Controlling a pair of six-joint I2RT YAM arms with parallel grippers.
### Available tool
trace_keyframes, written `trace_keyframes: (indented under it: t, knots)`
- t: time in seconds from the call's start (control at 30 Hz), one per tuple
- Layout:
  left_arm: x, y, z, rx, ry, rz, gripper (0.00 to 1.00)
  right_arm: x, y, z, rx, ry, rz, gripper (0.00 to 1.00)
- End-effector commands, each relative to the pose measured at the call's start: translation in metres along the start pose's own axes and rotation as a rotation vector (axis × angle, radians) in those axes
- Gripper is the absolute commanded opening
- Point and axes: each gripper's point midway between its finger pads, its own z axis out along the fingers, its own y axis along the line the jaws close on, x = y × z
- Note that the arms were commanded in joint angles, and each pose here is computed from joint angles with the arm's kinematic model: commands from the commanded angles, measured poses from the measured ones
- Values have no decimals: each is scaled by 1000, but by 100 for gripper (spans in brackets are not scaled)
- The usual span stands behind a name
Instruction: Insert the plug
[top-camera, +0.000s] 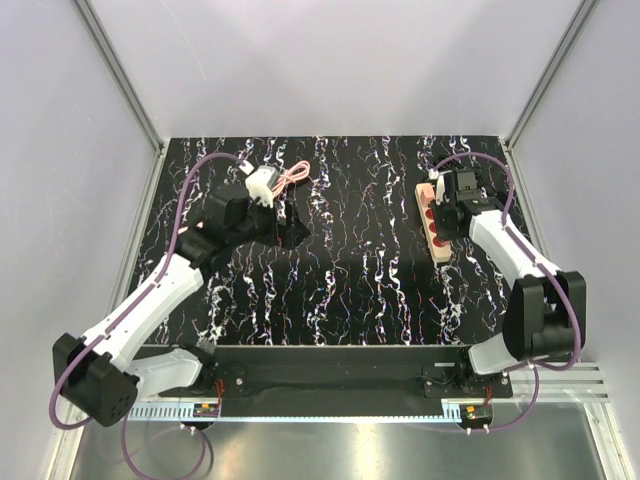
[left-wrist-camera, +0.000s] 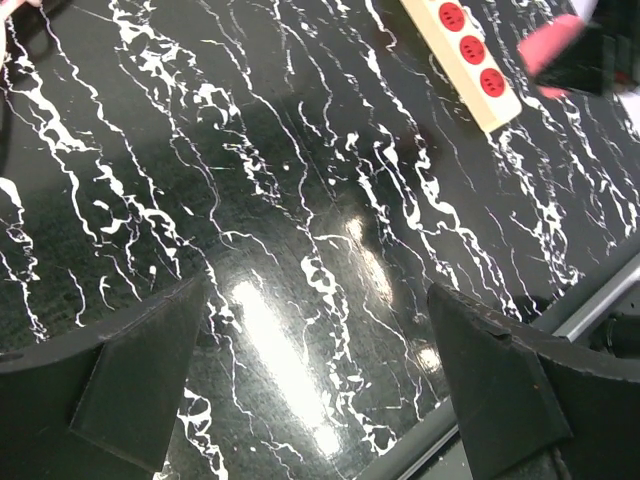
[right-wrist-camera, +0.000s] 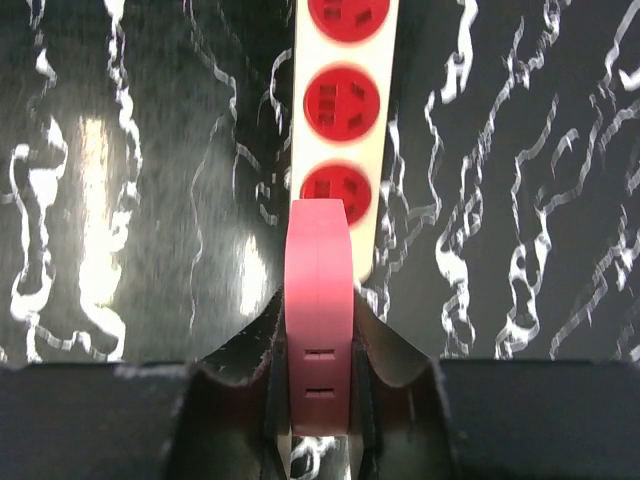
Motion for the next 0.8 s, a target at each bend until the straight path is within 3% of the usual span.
trace_keyframes:
  t: [0.0, 0.33, 0.77]
  knots:
    - [-19, -17, -9, 69, -98, 35, 99, -28, -6, 19, -6, -94, -6, 0]
    - [-22, -21, -17, 80, -117, 44, 99, -61, -16, 38, -46, -216, 2, 0]
    - [-21, -24, -17, 98, -109, 50, 99, -61, -12, 61, -110, -149, 7, 0]
